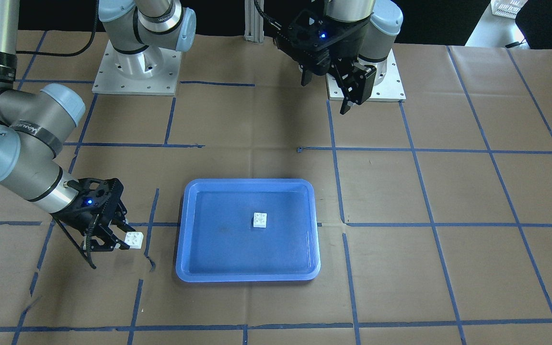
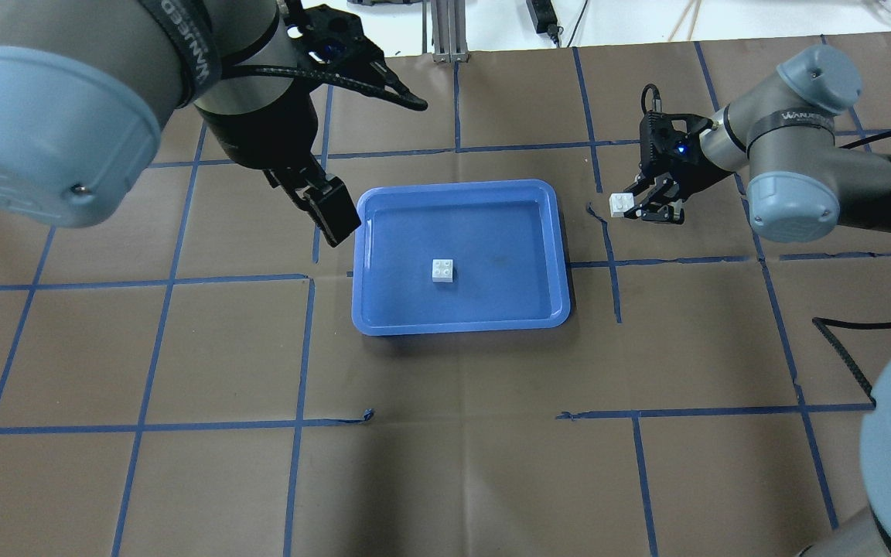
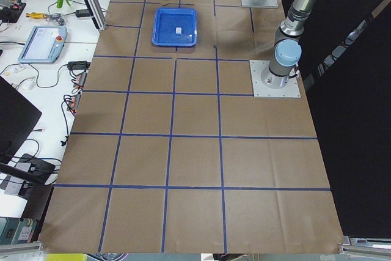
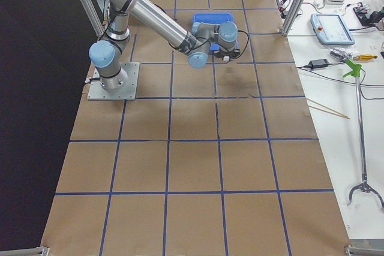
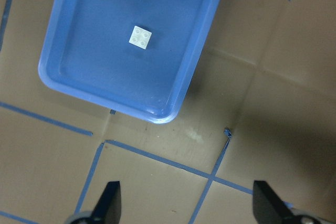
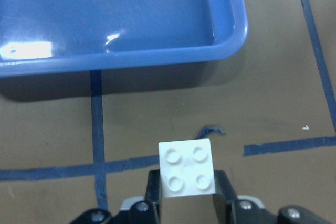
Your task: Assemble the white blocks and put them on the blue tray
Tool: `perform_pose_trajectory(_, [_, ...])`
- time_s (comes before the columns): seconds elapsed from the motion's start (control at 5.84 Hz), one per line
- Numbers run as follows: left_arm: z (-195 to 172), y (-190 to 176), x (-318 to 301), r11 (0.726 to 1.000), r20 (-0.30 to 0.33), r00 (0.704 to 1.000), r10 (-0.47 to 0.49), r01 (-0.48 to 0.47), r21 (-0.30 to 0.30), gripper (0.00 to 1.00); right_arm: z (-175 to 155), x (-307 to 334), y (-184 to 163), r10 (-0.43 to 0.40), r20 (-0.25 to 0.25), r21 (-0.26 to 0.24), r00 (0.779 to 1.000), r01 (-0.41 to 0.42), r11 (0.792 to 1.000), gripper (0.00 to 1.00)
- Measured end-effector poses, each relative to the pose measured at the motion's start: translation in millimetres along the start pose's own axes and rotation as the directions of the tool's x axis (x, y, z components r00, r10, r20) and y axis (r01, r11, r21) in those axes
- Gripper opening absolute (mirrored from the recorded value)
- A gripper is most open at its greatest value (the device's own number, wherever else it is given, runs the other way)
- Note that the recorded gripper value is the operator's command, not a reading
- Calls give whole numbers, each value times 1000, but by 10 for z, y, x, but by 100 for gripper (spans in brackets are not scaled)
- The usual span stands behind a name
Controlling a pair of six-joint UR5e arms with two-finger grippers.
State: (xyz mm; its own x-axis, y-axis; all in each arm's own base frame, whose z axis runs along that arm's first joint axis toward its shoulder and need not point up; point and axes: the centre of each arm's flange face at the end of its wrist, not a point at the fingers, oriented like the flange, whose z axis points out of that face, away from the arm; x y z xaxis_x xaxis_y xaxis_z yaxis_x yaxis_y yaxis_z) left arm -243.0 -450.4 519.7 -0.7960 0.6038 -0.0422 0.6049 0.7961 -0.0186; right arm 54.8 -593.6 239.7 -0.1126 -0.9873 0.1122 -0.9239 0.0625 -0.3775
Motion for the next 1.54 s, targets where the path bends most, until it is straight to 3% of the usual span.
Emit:
perform_pose_trajectory(0.17, [-106, 20, -30, 961, 16, 962, -273, 272, 56, 99, 10, -64, -313, 14, -1, 5, 1000, -14, 1000, 25])
perform_pose_trajectory(0.34, [-215, 58, -26, 859, 4, 864, -504, 500, 106, 99, 74, -151, -652, 4, -1, 11, 1000, -4, 1000, 25])
perform_pose_trajectory(0.51, [-269, 81, -26, 772, -13, 779, -627, 623, 126, 99, 166, -245, -970, -8, -8, 19, 1000, 8, 1000, 25])
perform_pose_trajectory(0.68, [-285, 91, -35, 742, -19, 751, -661, 657, 133, 99, 266, -351, -1244, -28, -8, 28, 1000, 28, 999, 25])
perform_pose_trajectory(1.03, [-275, 136, -275, 717, -19, 725, -689, 685, 132, 99, 470, -575, -1591, -68, 21, 38, 997, 67, 997, 25])
perform_pose_trajectory(1.37, [-330, 324, -796, 752, -1, 760, -650, 643, 143, 99, 818, -687, -1732, -42, 22, 44, 999, 41, 998, 25])
perform_pose_trajectory(1.54, [-358, 429, -969, 754, 7, 761, -649, 641, 145, 99, 946, -702, -1752, -28, 16, 45, 999, 27, 999, 25])
